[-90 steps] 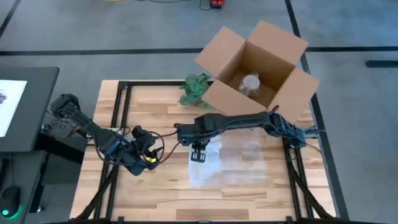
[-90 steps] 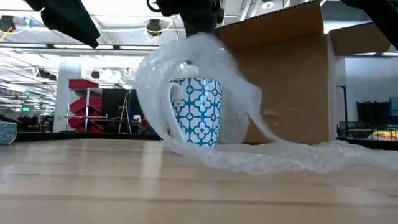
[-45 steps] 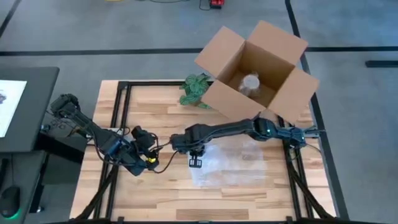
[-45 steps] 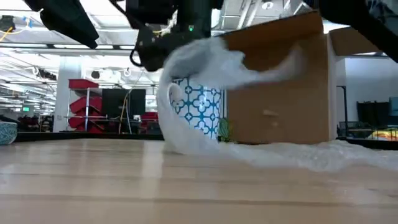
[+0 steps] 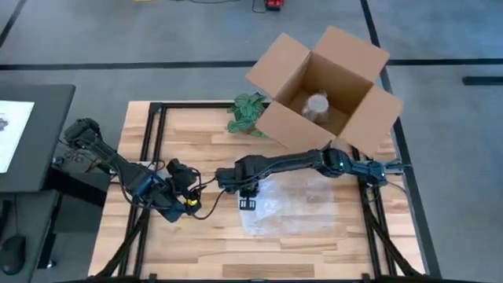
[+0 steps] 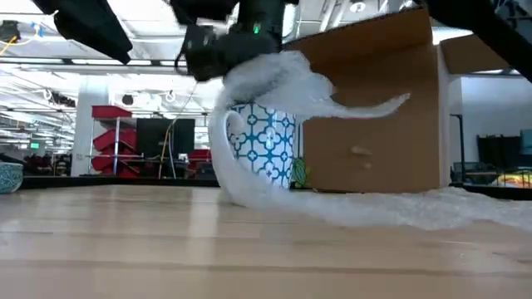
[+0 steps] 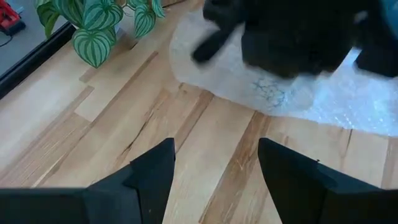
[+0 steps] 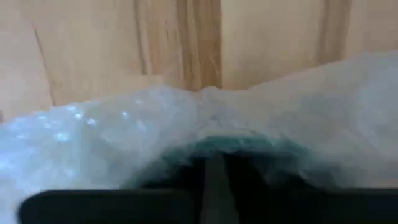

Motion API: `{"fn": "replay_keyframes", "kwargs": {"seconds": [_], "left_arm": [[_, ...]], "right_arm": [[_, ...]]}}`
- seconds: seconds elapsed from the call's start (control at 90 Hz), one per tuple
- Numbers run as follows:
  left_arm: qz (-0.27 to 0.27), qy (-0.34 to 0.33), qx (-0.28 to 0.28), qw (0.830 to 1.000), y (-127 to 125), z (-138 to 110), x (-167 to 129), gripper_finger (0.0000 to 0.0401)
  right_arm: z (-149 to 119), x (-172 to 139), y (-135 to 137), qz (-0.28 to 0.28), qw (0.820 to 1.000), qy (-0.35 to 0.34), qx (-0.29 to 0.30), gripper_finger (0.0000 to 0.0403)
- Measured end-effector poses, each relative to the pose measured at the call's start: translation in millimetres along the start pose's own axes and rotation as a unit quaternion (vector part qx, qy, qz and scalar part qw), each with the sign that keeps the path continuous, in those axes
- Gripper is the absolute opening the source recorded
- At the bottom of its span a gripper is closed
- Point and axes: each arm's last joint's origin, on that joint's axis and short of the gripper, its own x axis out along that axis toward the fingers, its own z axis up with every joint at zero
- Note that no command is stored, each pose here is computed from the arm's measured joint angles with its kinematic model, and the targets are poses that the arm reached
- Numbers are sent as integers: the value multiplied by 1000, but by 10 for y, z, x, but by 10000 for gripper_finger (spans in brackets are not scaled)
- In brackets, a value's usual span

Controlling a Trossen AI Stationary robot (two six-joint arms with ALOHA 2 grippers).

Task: Wrap mug
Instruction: Wrap the blue mug

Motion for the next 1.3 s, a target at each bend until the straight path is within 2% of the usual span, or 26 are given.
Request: {"fn": "replay_keyframes", "kwargs": {"seconds": [0.211, 0.356, 0.533, 0.689, 0.856, 0.9, 1.122, 1.3], "left_arm": [[-9, 12, -1, 1000, -7, -5, 0, 212], [-12, 12, 12, 1000, -63, -15, 34, 212], [-26, 10, 55, 998, -218, -36, 126, 212], [-17, 15, 76, 997, -302, -80, 210, 212], [-11, 22, 82, 996, -330, -110, 246, 212], [-12, 21, 80, 996, -328, -107, 242, 212], [-13, 21, 75, 997, -314, -101, 230, 212], [-12, 21, 76, 997, -312, -102, 230, 212]], "right_arm": [[-40, -250, -6, 1, 1000, -17, 0, 160], [-96, -441, -12, 1, 1000, -22, 0, 183], [-135, -603, -5, 4, 999, -35, 6, 169], [-160, -704, -10, 5, 999, -42, 29, 115], [-103, -392, -27, 0, 999, -8, 33, 24], [-82, -283, -37, -2, 999, 1, 34, 10], [-38, 338, -65, -8, 996, 67, 50, 2], [-35, 533, -59, -12, 995, 84, 46, 0]]}}
